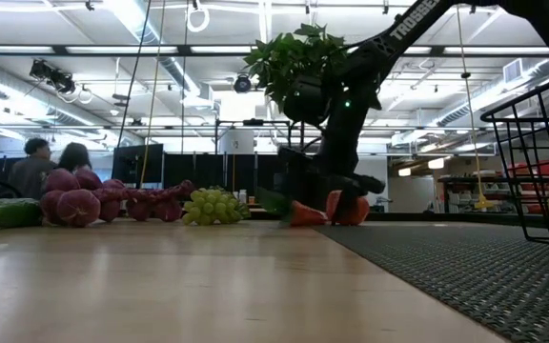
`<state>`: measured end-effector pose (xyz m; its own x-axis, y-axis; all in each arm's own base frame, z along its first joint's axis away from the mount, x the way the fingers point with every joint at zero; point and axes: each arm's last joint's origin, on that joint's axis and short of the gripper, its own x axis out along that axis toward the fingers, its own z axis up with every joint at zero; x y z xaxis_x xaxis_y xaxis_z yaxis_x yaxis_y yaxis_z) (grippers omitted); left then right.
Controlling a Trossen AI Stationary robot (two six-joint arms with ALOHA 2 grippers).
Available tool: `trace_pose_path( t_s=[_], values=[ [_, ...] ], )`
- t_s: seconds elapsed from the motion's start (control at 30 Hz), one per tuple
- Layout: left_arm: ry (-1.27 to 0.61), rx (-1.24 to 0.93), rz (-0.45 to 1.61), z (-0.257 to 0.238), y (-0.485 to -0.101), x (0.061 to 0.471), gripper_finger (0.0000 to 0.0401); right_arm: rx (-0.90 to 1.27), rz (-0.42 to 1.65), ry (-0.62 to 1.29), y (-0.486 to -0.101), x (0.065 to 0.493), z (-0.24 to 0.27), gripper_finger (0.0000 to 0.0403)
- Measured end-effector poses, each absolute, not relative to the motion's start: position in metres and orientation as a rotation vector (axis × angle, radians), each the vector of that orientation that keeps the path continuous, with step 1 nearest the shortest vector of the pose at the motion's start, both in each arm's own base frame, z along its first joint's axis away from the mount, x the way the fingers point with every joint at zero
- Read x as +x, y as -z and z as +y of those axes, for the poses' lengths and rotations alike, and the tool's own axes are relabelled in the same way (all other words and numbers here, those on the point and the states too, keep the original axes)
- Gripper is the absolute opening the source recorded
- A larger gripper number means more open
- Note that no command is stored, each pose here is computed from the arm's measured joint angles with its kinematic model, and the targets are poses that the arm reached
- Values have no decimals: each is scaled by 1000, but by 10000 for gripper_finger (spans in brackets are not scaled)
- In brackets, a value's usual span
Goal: Build produce basket
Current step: Put the carrot into the black wire basket
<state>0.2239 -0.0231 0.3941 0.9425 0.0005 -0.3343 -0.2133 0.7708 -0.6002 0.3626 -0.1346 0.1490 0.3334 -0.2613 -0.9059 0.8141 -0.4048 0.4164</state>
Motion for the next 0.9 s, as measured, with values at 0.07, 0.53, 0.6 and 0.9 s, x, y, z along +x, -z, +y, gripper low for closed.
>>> trace_pose_path(
  t_s=[0.07, 0.53, 0.6, 0.9],
  values=[
    [-117, -692, 320, -23, -395, 224, 80, 1568, 527, 1271, -146, 365, -135, 346],
    [-121, -665, 342, -23, -393, 223, 79, 1512, 601, 1228, -142, 367, -130, 248],
    [-121, -665, 342, -23, -393, 223, 80, 1500, 625, 1223, -141, 366, -129, 211],
    [-118, -642, 344, -23, -392, 223, 80, 1501, 665, 1129, -148, 368, -126, 131]
  ],
)
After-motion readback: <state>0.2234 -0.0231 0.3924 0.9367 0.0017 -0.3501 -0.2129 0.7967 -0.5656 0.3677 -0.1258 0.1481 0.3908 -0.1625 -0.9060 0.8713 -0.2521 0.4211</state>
